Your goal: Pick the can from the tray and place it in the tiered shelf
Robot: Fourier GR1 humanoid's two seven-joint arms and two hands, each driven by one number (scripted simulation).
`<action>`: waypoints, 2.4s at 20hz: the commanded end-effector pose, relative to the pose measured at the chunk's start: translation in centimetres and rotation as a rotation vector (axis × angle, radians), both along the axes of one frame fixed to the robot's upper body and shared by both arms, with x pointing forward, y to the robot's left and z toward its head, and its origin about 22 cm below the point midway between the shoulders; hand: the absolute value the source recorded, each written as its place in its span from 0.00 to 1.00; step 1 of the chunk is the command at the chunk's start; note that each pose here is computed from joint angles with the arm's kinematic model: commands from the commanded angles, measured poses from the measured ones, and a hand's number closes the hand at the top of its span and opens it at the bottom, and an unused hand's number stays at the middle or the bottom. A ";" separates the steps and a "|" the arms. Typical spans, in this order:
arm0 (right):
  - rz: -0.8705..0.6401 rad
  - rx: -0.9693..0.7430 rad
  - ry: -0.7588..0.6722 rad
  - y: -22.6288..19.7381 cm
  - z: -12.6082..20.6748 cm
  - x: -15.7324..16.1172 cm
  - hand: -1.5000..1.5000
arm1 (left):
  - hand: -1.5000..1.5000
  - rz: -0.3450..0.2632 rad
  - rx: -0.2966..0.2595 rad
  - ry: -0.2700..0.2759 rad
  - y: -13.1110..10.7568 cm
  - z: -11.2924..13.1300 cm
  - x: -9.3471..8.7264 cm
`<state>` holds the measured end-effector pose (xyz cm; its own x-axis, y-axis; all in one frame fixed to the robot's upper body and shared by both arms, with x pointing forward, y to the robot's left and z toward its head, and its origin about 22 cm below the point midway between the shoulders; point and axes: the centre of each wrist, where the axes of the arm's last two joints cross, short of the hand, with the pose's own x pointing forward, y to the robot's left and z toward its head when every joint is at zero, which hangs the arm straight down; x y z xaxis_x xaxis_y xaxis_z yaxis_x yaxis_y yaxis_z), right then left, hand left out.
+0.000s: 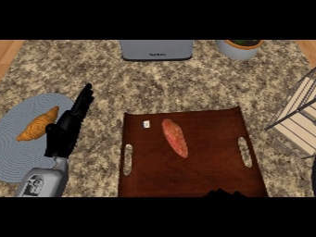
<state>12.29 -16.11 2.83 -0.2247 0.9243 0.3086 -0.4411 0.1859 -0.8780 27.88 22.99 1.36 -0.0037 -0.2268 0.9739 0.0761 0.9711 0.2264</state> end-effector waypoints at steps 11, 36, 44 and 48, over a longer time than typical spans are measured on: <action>0.301 0.493 -0.119 -7.9 7.7 -3.6 1.00 | 0.50 0.068 -0.008 0.001 1.5 -0.5 -0.8; -0.044 0.667 -0.623 -30.3 22.4 0.0 1.00 | 0.50 0.024 -0.010 -0.012 1.3 0.0 -1.2; -0.137 0.671 -0.704 -35.0 28.8 0.6 1.00 | 0.50 -0.032 0.005 -0.006 0.7 0.8 0.6; -0.156 0.657 -0.711 -34.9 27.8 2.2 1.00 | 0.50 -0.030 -0.006 -0.013 -1.1 -0.3 0.3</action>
<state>13.55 -50.72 30.76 -0.4568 0.6483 0.6091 0.2067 0.7434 -0.6362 28.20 22.49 1.92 -0.0209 -0.2240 0.9744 0.0890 0.9703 0.2249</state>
